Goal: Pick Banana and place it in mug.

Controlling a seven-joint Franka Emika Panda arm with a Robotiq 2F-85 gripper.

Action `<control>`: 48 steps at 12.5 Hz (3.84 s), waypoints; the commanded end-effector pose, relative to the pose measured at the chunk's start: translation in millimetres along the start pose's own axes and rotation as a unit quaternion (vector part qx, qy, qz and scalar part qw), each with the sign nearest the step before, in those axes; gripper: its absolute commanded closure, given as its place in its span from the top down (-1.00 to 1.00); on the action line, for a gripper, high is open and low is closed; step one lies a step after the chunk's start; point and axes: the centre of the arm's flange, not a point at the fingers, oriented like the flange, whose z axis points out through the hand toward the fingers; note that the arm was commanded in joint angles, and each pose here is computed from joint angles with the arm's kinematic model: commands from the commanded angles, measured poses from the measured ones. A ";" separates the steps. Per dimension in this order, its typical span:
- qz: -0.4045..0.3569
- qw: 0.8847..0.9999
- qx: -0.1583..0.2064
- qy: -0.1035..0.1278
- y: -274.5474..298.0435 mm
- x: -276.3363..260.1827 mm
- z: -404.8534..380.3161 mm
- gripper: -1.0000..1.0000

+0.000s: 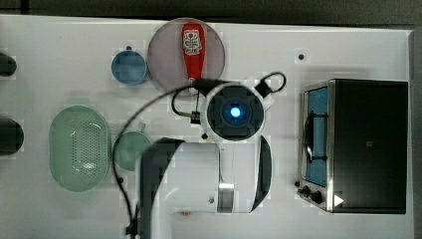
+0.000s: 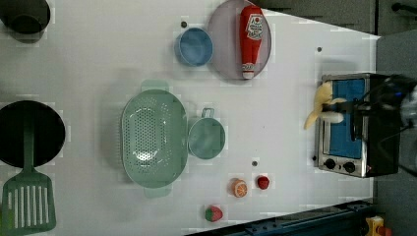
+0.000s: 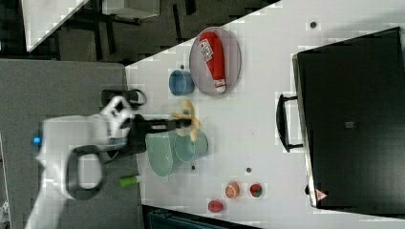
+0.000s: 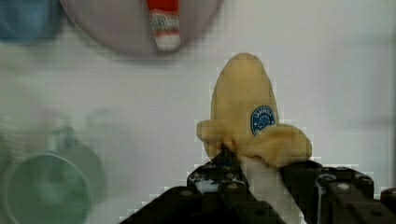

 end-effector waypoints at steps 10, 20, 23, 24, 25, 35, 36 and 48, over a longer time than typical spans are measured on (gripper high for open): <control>0.143 0.988 -0.028 -0.046 -232.5 -78.9 -8.9 -0.30; 0.157 0.986 0.011 -0.048 -242.2 -85.7 124.8 -0.29; 0.157 0.987 0.021 -0.037 -243.5 -85.5 127.9 0.45; 0.157 0.987 0.023 -0.035 -243.8 -85.4 126.4 0.68; 0.158 0.987 0.024 -0.032 -243.3 -84.3 124.6 1.00; 0.305 0.952 0.022 0.019 -105.1 -9.6 -83.4 1.00; 0.325 0.946 0.015 0.010 -78.8 -8.1 -105.1 1.00; 0.408 0.913 -0.004 -0.009 28.9 -4.4 -180.0 1.00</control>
